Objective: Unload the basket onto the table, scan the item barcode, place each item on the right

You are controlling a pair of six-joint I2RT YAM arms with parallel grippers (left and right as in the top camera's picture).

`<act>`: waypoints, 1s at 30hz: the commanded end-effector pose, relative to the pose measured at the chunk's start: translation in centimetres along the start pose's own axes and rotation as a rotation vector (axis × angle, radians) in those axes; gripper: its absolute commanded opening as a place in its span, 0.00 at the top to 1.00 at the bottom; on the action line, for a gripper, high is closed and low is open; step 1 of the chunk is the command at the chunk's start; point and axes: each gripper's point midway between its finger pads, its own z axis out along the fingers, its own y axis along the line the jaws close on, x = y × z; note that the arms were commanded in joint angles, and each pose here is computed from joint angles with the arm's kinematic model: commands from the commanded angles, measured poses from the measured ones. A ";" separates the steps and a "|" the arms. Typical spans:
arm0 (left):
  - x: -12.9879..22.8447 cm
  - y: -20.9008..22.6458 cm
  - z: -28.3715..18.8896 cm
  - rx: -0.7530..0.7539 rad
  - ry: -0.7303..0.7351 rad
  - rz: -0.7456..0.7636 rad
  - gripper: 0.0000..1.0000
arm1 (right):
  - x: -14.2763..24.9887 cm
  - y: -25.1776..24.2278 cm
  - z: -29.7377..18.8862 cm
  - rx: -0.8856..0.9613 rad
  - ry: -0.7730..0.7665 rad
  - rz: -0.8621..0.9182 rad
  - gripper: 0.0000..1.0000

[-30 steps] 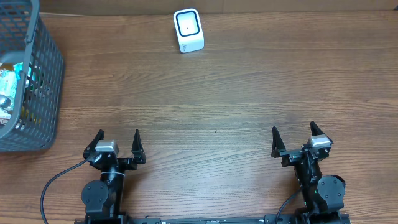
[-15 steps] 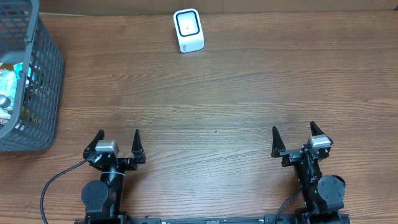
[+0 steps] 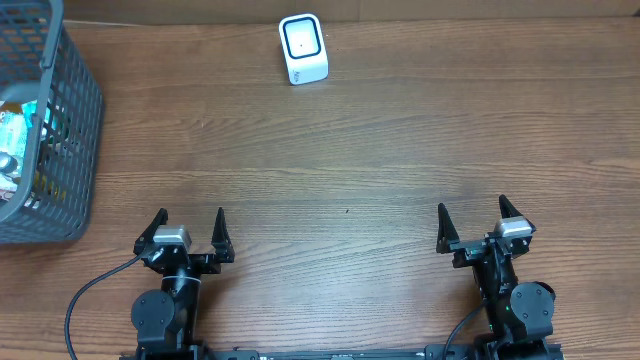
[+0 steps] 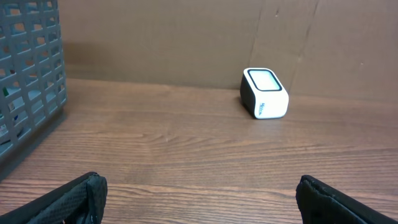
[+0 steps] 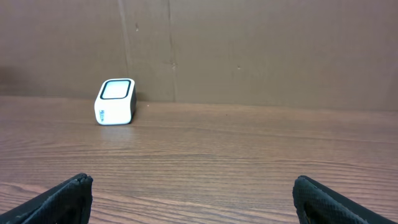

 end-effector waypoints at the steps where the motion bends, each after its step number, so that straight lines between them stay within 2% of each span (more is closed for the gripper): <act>1: 0.1 0.0 0.0 -0.002 -0.002 0.015 0.00 | 0.2 0.0 0.0 0.001 -0.004 -0.001 0.00; 18: 0.1 0.0 0.0 -0.002 -0.002 0.017 0.00 | 0.2 0.0 0.0 0.001 -0.004 -0.001 0.00; 23: -0.4 3.1 -0.3 -0.183 -0.010 0.190 0.00 | 0.2 0.0 0.0 0.001 -0.004 -0.001 0.00; 30: -0.4 3.0 -0.3 -0.179 -0.008 0.208 0.00 | 0.2 0.0 0.0 0.001 -0.004 -0.001 0.00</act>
